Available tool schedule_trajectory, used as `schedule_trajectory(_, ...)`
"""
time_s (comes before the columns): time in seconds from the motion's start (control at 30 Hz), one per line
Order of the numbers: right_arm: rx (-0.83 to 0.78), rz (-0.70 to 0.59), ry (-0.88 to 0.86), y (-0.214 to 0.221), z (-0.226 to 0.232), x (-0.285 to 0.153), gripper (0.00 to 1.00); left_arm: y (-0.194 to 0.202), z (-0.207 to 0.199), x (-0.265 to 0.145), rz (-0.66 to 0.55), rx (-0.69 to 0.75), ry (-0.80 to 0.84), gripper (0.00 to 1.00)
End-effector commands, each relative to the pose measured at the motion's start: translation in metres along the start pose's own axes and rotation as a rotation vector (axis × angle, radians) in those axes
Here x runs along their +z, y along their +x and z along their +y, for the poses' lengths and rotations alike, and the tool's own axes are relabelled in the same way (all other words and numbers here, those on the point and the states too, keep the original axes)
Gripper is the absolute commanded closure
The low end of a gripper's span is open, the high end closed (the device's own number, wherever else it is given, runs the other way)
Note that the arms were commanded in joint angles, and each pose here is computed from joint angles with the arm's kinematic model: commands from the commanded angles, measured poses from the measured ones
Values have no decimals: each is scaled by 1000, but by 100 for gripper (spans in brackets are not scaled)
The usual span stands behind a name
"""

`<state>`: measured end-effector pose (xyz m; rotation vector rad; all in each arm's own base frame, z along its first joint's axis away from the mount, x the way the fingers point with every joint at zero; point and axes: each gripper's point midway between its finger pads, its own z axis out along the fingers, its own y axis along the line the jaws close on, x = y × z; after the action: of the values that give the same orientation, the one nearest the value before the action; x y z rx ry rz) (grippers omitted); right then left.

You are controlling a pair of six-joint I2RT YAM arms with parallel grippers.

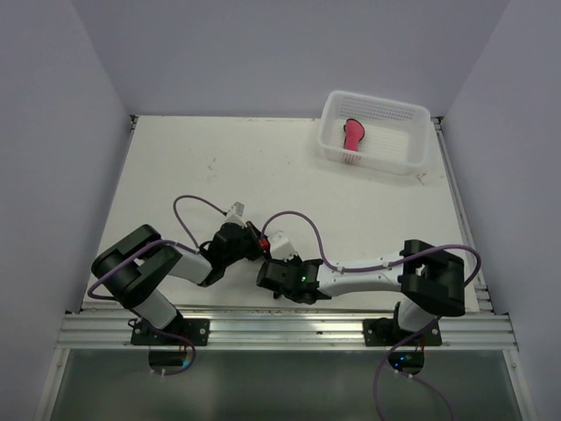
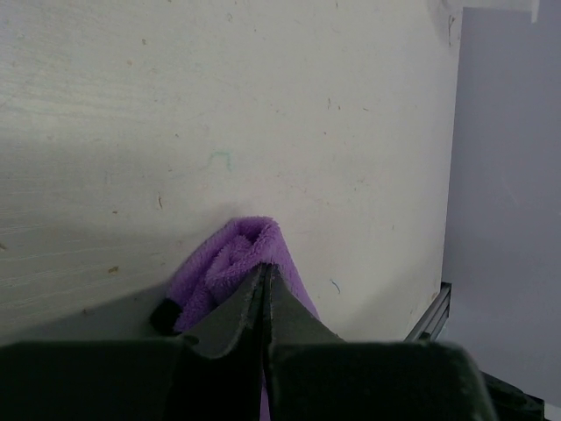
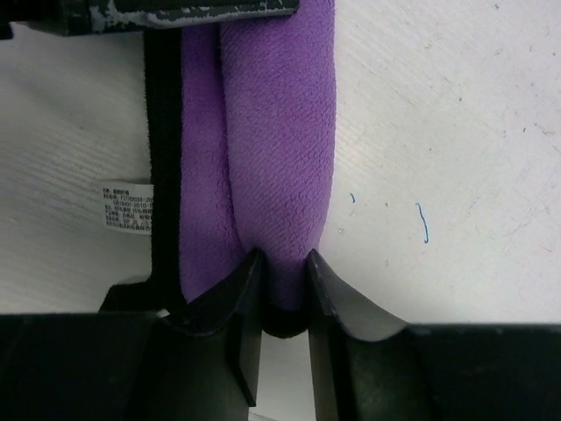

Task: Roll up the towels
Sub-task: Roll the towel

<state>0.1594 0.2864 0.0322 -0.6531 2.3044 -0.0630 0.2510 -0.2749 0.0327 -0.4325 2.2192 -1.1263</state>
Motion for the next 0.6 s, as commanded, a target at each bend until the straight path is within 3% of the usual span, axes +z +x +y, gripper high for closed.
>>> schedule_trajectory(0.0, 41, 28, -59, 1, 0, -16, 71, 8, 31, 3, 13, 43, -106, 97)
schedule_trajectory(0.07, 70, 12, -82, -8, -3, -25, 62, 9, 35, 3, 19, 44, -120, 98)
schedule_trajectory(0.33, 174, -16, -181, -25, -10, -45, 46, 15, 46, 2, 39, 54, -155, 98)
schedule_trajectory(0.5, 263, -30, -221, -32, -17, -51, 46, 18, 52, 2, 48, 49, -171, 98)
schedule_trajectory(0.57, 326, -45, -238, -38, -24, -50, 55, 18, 52, 1, 49, 49, -174, 98)
